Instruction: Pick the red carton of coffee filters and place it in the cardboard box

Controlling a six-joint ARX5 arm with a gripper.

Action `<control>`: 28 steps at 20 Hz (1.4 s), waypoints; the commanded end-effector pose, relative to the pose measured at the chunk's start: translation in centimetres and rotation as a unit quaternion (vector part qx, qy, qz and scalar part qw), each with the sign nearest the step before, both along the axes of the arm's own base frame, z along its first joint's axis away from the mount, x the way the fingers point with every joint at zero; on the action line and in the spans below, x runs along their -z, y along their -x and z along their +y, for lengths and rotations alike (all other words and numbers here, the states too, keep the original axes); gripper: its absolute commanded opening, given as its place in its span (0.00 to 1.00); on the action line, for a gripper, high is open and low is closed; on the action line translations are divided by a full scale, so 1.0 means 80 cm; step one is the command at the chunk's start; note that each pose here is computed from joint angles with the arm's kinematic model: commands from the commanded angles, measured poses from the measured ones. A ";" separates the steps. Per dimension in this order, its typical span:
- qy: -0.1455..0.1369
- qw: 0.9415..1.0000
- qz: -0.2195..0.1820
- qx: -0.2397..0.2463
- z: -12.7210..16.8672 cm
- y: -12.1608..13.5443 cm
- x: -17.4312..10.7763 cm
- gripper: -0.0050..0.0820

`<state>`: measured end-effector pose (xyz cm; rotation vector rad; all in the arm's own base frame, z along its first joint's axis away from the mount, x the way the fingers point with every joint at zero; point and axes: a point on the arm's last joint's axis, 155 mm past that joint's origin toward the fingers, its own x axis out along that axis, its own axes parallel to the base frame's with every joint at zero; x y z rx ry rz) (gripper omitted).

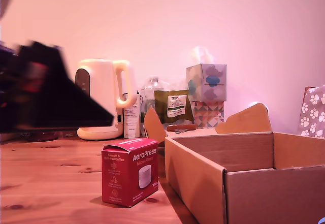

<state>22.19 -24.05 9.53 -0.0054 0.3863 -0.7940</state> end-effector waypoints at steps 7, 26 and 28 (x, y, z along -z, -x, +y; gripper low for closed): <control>-0.044 0.998 0.036 -0.003 -0.036 -0.036 0.030 0.96; -0.064 0.997 0.050 -0.001 -0.040 -0.034 -0.017 0.27; -0.034 0.999 0.023 -0.001 -0.035 -0.029 -0.056 0.27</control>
